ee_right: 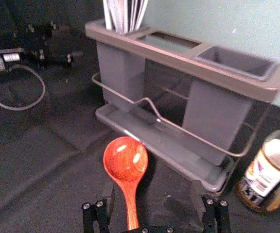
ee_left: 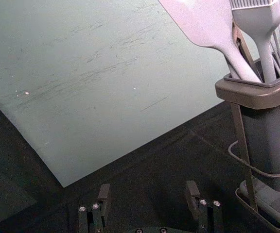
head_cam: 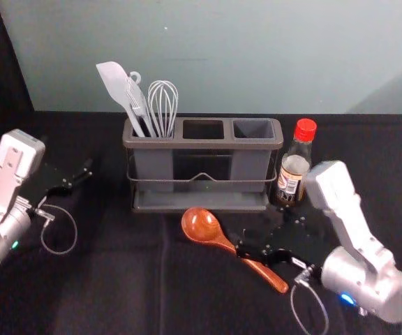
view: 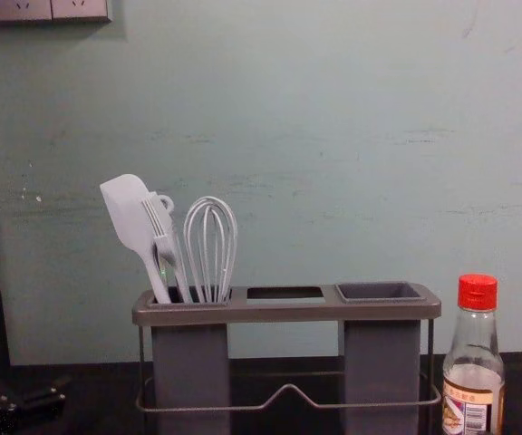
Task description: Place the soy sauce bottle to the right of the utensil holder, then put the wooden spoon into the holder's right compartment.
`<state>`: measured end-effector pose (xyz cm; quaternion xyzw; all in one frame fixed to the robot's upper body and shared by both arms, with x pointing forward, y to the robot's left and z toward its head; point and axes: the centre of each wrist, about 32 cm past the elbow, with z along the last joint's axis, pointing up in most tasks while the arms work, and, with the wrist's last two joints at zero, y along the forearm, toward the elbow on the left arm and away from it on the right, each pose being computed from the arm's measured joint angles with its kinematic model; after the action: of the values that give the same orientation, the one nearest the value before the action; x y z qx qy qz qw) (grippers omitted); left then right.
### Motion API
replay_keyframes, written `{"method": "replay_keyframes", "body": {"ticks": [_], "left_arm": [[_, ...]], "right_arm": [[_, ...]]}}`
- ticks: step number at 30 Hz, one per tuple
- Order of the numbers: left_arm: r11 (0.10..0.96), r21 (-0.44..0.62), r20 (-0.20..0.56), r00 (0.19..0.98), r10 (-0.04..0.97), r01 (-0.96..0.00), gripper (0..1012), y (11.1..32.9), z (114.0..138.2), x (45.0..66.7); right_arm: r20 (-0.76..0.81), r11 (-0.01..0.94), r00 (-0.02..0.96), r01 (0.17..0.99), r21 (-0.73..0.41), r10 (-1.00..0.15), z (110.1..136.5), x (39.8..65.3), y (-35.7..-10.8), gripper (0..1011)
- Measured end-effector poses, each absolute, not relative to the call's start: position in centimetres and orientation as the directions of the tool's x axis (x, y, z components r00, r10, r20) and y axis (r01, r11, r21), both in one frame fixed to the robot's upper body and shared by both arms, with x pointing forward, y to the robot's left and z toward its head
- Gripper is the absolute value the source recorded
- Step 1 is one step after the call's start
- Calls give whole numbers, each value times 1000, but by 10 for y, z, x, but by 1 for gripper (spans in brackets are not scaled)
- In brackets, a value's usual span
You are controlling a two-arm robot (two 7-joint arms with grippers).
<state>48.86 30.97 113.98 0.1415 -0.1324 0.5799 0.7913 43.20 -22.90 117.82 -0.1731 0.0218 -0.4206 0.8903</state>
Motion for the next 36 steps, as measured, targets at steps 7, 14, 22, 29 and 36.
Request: {"method": "replay_keyframes", "body": {"ticks": [7, 14, 22, 29, 36], "left_arm": [[287, 70, 374, 292, 880, -955, 1000, 310, 1140, 489], [287, 70, 374, 292, 880, -955, 1000, 310, 1140, 489], [287, 70, 374, 292, 880, -955, 1000, 310, 1140, 489], [287, 70, 374, 292, 880, -955, 1000, 310, 1140, 489], [287, 70, 374, 292, 880, -955, 1000, 310, 1140, 489]], "right_arm": [[89, 582, 681, 680, -447, -727, 1194, 453, -209, 1000], [73, 572, 709, 622, -535, -702, 1206, 472, -191, 1000], [76, 554, 736, 569, -608, -673, 1214, 489, -173, 1000], [65, 547, 750, 536, -643, -659, 1218, 502, -160, 1000], [57, 538, 749, 525, -659, -660, 1218, 513, -153, 1000]]}}
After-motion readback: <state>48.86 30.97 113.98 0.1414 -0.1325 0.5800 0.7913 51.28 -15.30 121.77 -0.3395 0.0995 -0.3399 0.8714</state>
